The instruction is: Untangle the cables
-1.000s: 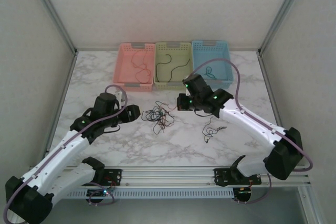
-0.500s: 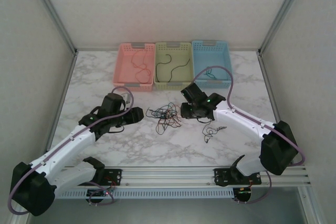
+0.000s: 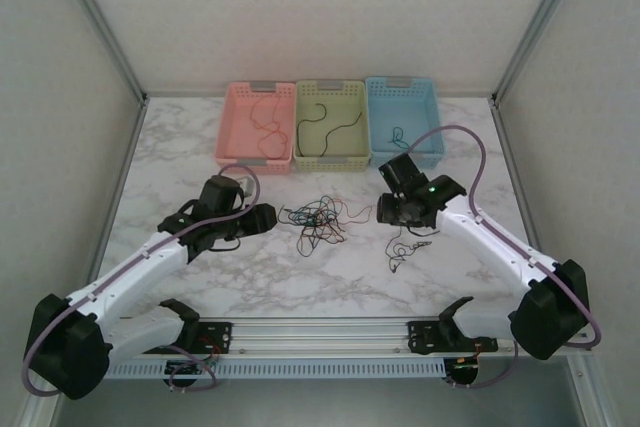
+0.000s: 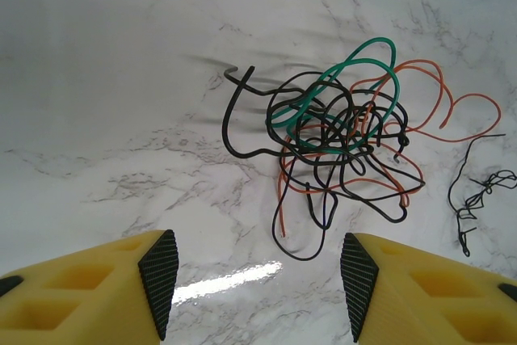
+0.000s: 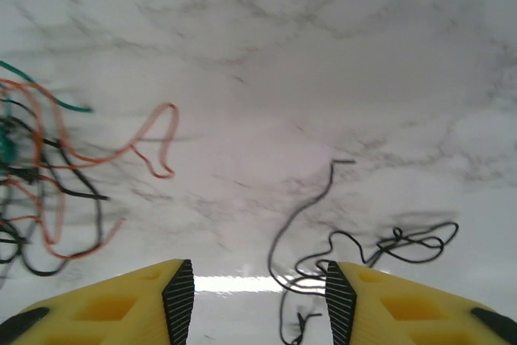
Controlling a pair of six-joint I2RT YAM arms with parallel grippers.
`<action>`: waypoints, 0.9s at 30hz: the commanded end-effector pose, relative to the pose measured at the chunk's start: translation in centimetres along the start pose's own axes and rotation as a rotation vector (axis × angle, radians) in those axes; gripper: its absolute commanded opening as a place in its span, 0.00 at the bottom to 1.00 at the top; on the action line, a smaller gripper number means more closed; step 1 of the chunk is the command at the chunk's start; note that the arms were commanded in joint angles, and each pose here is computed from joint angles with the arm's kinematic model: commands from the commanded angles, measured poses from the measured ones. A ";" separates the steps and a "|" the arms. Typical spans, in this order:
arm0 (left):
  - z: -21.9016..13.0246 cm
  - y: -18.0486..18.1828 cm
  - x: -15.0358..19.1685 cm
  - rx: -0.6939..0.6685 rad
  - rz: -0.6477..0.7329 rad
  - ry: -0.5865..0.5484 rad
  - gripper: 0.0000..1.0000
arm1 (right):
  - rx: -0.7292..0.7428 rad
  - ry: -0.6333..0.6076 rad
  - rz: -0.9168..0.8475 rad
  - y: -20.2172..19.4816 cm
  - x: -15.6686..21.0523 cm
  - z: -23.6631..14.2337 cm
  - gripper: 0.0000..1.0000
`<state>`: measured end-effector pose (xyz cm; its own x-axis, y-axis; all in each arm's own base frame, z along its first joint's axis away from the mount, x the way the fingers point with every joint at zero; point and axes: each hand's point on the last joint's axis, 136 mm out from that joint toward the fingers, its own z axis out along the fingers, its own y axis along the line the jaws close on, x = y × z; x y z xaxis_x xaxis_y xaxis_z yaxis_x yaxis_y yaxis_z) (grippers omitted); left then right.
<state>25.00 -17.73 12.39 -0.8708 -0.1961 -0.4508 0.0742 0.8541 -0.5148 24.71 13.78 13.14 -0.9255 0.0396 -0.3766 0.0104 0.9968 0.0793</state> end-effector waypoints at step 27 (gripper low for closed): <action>-0.8 -1.4 -1.5 0.014 0.054 -0.045 0.58 | 0.198 0.241 0.078 -3.2 6.3 8.4 0.32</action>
<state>25.56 -18.16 12.97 -0.8625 -0.1767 -0.4742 0.1034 0.8558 -0.5069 22.28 11.76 3.30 -0.9825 0.0993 -0.1576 0.1137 0.9899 -0.0851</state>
